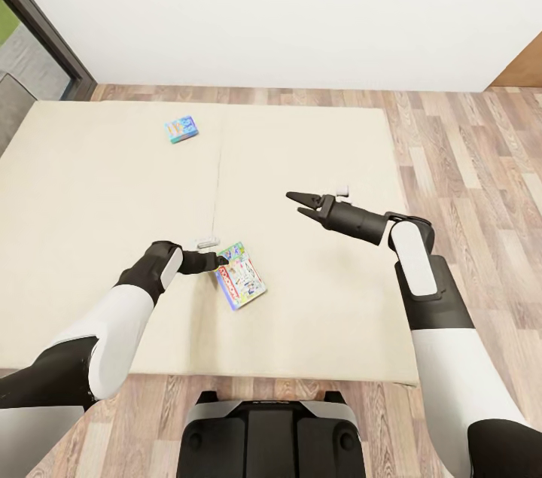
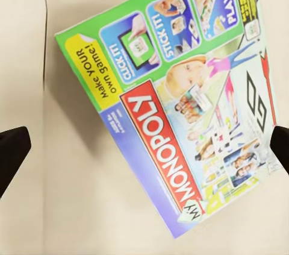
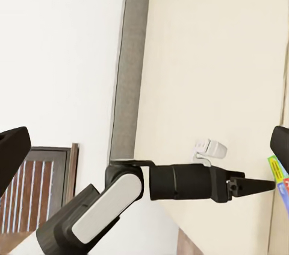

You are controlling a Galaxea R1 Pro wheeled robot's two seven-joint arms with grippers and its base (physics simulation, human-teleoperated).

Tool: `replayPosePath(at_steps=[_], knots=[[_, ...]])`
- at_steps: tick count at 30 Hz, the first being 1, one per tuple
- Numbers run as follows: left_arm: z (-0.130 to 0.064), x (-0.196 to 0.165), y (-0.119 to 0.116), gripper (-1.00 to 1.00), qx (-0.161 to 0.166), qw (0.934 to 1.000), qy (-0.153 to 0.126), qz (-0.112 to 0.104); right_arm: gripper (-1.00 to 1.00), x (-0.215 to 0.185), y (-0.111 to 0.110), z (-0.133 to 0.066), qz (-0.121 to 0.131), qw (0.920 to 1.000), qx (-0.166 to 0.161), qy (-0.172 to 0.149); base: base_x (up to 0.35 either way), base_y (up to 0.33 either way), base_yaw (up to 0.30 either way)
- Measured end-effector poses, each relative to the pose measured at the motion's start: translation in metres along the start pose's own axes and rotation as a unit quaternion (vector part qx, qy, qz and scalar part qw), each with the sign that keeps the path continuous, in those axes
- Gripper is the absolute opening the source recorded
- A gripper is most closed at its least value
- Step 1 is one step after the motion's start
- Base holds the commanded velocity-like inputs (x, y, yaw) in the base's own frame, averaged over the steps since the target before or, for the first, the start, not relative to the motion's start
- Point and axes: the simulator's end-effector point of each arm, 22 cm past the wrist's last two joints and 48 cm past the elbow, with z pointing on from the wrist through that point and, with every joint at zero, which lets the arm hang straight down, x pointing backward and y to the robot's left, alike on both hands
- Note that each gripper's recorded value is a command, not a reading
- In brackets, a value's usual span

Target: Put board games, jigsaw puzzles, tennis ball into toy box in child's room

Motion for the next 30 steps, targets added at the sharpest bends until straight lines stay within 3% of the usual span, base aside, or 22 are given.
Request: replayPosePath(at_steps=[6,14,30], knots=[[-0.001,-0.003,-0.004,1.0,0.011,0.9999,-0.003,-0.012,1.0,0.001,0.001,0.001,0.0,1.0,-0.001,0.002,0.0,0.0,0.0],[-0.008,-0.015,-0.017,1.0,0.041,0.9982,-0.004,-0.044,1.0,0.003,0.001,0.001,0.002,1.0,-0.003,0.004,0.0,0.0,0.0],[-0.001,-0.013,-0.016,1.0,0.044,0.9978,0.006,-0.05,1.0,0.008,-0.011,0.003,0.012,0.9999,0.001,0.009,0.0,0.0,0.0]])
